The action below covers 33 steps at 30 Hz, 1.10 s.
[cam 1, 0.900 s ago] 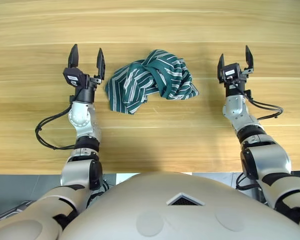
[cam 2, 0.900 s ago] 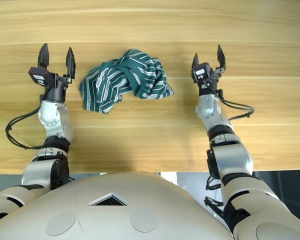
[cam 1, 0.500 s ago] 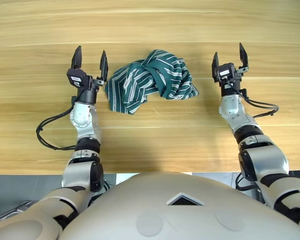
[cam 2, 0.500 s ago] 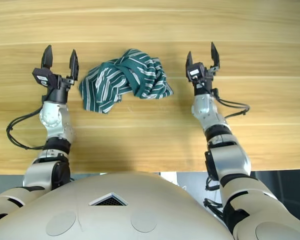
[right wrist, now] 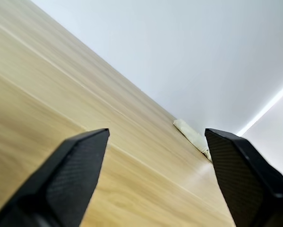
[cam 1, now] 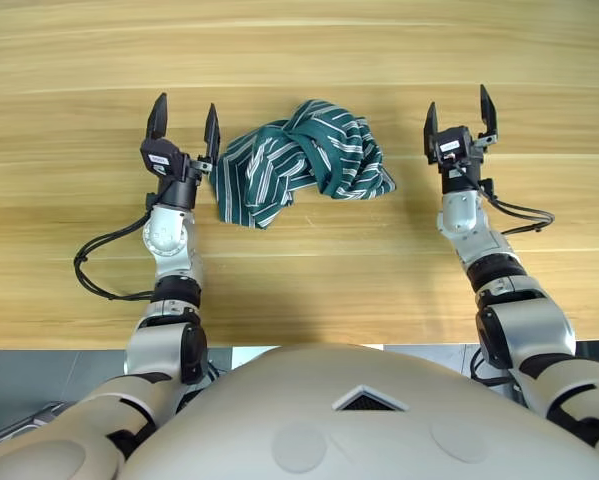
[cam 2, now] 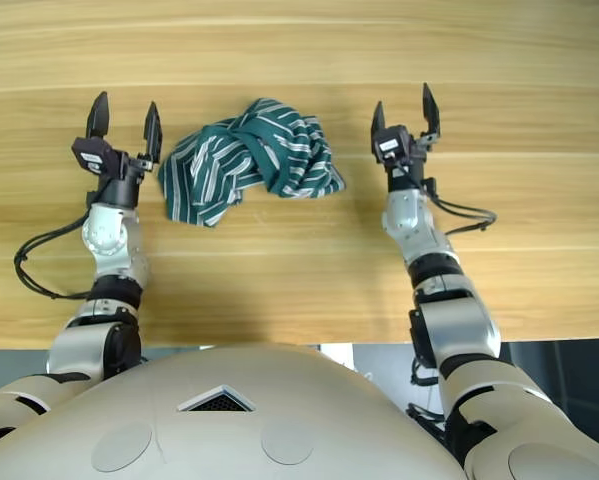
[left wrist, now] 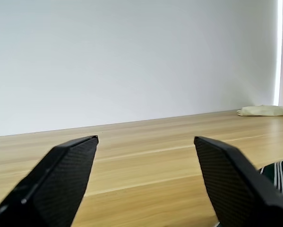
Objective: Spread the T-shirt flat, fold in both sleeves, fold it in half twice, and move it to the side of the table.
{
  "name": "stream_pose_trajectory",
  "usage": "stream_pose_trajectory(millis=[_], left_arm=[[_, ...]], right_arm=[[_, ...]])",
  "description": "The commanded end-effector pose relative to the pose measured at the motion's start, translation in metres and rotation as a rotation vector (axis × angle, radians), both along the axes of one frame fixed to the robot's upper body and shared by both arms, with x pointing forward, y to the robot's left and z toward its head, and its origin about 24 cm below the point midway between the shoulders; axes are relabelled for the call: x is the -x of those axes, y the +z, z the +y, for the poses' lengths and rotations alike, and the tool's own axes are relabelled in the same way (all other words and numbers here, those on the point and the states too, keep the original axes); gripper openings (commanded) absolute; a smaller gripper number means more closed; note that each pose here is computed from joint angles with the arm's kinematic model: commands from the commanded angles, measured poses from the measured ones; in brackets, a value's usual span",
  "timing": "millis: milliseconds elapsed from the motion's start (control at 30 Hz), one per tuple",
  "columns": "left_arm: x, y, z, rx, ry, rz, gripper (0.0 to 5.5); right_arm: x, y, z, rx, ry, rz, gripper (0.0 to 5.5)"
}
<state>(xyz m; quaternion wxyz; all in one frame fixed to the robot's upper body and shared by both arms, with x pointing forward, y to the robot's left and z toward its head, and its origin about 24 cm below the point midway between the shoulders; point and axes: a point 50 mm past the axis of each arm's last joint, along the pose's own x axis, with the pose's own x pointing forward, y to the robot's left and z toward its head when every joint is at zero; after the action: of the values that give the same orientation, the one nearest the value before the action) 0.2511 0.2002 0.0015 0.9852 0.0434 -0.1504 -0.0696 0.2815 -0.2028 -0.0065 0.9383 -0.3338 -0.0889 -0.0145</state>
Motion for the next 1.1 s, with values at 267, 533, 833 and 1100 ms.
stream_pose_trajectory(millis=[267, 533, 833, 1100], left_arm=[[0.014, -0.014, 0.009, 0.007, 0.107, 0.035, 3.78], [0.056, -0.005, -0.018, 0.087, -0.337, 0.06, 3.78], [0.085, -0.016, -0.041, 0.036, -0.489, 0.272, 3.78], [0.08, -0.029, -0.038, -0.035, -0.414, 0.403, 3.78]], right_arm=[[-0.001, 0.009, 0.011, -0.019, 0.068, -0.04, 3.76], [-0.003, 0.01, 0.012, -0.004, 0.075, -0.028, 3.76], [-0.002, 0.008, 0.017, -0.002, 0.079, -0.026, 3.76], [-0.002, 0.006, 0.022, 0.0, 0.078, -0.027, 3.76]])
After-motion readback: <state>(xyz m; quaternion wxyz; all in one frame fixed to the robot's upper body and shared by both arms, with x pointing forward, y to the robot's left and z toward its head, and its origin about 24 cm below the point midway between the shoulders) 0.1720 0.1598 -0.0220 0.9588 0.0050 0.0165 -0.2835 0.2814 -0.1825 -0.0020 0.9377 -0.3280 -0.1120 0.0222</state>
